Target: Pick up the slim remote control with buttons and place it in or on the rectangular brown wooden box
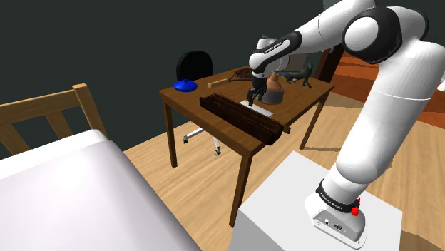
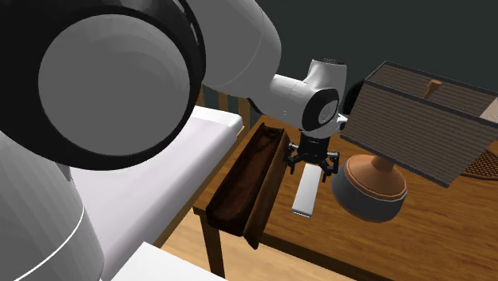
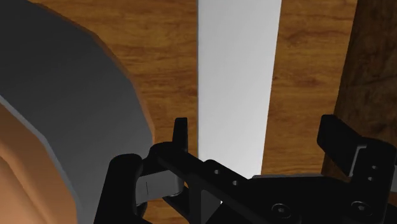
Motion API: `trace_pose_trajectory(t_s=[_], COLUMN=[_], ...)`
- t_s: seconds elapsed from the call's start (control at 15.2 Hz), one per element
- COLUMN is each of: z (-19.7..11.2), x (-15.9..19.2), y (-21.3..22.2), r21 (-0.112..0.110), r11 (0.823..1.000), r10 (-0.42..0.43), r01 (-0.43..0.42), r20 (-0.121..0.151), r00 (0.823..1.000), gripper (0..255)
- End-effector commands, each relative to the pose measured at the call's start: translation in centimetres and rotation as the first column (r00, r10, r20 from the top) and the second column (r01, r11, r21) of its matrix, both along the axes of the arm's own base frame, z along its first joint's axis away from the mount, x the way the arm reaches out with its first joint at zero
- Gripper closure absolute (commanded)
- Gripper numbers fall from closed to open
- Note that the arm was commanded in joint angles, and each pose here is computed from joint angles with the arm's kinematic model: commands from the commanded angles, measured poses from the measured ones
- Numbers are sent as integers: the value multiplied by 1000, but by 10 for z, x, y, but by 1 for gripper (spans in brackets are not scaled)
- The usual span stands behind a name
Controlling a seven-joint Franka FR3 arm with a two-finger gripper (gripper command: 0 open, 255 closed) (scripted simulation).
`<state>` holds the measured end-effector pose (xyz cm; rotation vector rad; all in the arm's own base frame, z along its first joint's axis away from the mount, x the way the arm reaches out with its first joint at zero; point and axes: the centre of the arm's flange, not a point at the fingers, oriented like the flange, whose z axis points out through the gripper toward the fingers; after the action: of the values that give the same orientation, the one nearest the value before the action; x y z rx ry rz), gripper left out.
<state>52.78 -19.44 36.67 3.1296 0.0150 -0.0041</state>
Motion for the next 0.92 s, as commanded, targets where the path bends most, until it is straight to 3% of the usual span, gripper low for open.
trace_pose_trajectory(t_s=[0.0,0.26,0.73,0.79,0.86], z=[-17,-36,-36,-36,-35], x=[-3,-3,-3,-4,-3], y=[-9,-9,-9,-11,-10], r21=[2,2,2,2,2], r11=[1000,1000,1000,1000,1000], r10=[-16,-16,-16,-16,-16], r01=[16,16,16,16,16], r20=[-14,-14,-14,-14,-14], r00=[1000,1000,1000,1000,1000], gripper=[0,0,0,255,255])
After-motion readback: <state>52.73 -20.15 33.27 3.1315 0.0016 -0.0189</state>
